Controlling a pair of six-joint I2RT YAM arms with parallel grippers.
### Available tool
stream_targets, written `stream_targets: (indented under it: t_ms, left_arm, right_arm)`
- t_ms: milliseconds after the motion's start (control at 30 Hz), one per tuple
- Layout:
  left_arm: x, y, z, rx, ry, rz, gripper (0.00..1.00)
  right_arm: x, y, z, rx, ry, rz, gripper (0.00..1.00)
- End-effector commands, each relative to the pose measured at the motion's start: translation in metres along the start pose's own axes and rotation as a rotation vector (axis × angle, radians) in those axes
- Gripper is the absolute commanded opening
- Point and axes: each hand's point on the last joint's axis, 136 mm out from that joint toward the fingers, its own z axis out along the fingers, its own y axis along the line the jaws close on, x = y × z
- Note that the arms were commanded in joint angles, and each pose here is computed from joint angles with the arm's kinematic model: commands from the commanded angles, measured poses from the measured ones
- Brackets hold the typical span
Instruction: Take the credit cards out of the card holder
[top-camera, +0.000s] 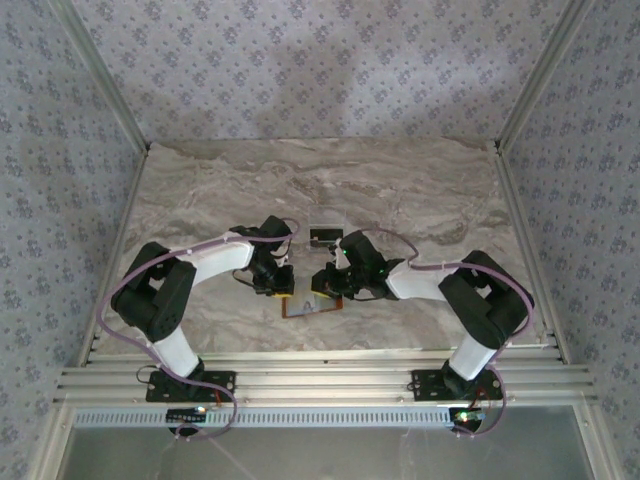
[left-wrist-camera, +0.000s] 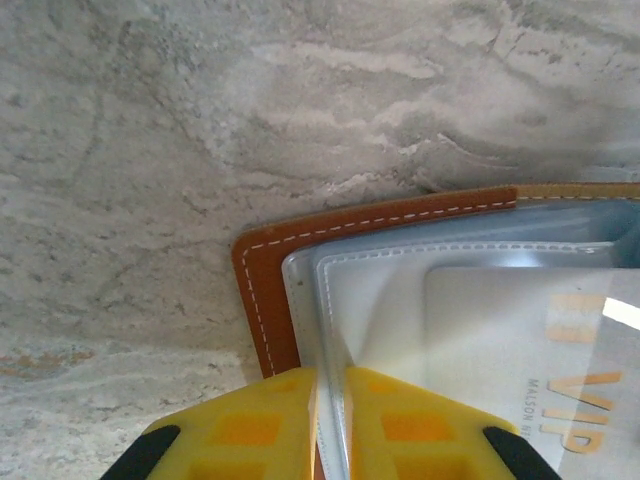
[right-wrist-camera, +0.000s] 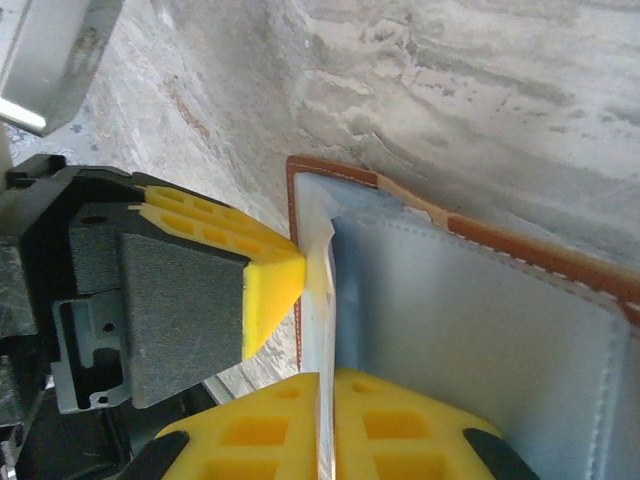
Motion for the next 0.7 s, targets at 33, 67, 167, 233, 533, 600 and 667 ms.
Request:
stream_targets:
  t_ms: [33,67,167,233,533,600,667]
  left_arm:
    - [0.011,0.019,0.010,-0.093,0.048,-0.005,0.16]
    - [0.010,0.019,0.009,-0.094,0.047,-0.004,0.16]
    - [0.010,0.018,0.009,-0.092,0.046,-0.001,0.16]
    - [0.009,0.018,0.009,-0.091,0.046,0.000,0.16]
    - [0.012,0.019,0.004,-0.102,0.050,0.012,0.16]
    - [0.010,0.017,0.001,-0.096,0.036,0.023,0.16]
    - [0.006,0.014,-0.003,-0.090,0.025,0.030,0.17]
  right_arm:
    - [0.012,-0.003,0.003,0.041,0.076,0.007,0.12]
    - [0.012,-0.003,0.003,0.040,0.080,0.010,0.11]
    - [0.013,-0.003,0.005,0.043,0.095,0.019,0.11]
    - [0.014,-0.003,0.005,0.049,0.102,0.023,0.10]
    - [0.005,-0.015,-0.024,0.161,0.022,-0.029,0.00]
    - [0.003,-0.016,-0.035,0.187,0.007,-0.052,0.00]
    - [0.001,-0.015,-0.045,0.201,-0.009,-0.080,0.00]
